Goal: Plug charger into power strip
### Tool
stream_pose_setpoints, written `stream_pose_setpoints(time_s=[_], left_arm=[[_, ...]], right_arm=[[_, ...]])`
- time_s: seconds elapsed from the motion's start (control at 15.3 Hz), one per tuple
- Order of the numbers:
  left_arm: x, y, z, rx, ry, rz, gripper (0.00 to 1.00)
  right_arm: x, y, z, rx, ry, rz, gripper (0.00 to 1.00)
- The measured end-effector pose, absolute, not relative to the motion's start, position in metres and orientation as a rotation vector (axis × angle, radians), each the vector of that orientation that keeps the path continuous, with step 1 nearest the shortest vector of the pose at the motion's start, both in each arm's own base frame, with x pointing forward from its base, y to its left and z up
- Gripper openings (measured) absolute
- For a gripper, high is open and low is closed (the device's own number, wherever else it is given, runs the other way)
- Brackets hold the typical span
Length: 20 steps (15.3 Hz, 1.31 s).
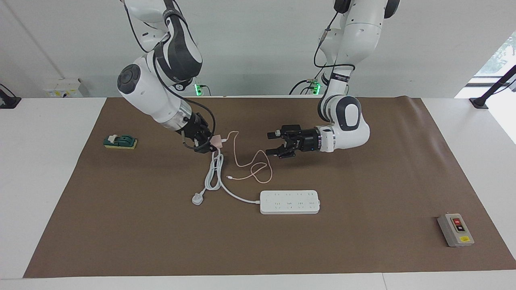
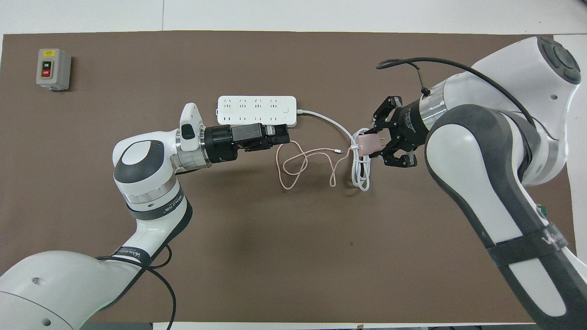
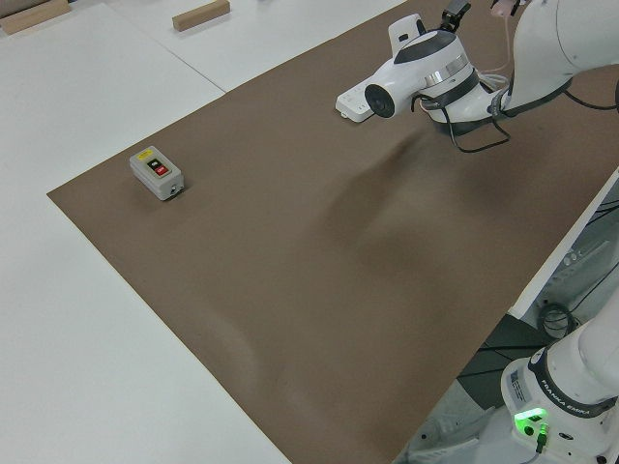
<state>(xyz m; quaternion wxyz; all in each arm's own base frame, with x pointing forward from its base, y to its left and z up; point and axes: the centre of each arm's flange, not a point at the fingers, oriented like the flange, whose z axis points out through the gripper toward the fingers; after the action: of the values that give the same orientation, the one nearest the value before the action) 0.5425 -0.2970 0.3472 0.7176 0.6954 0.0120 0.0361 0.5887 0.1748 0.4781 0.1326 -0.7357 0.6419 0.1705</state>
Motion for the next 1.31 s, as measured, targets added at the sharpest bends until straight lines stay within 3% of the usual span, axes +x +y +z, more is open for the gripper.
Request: stream_pose_setpoints(time_s=[0.85, 1.31], left_arm=[[0.54, -0.33, 0.343, 1.574, 0.041, 0.094, 1.0], [0.54, -0.335, 0.345, 1.571, 0.031, 0.093, 1.0]], right_arm=[[0.591, 0.264, 0.497, -1.917, 1.928, 0.353, 0.47], [0.587, 0.285, 0.48, -1.915, 1.925, 0.344, 0.47]])
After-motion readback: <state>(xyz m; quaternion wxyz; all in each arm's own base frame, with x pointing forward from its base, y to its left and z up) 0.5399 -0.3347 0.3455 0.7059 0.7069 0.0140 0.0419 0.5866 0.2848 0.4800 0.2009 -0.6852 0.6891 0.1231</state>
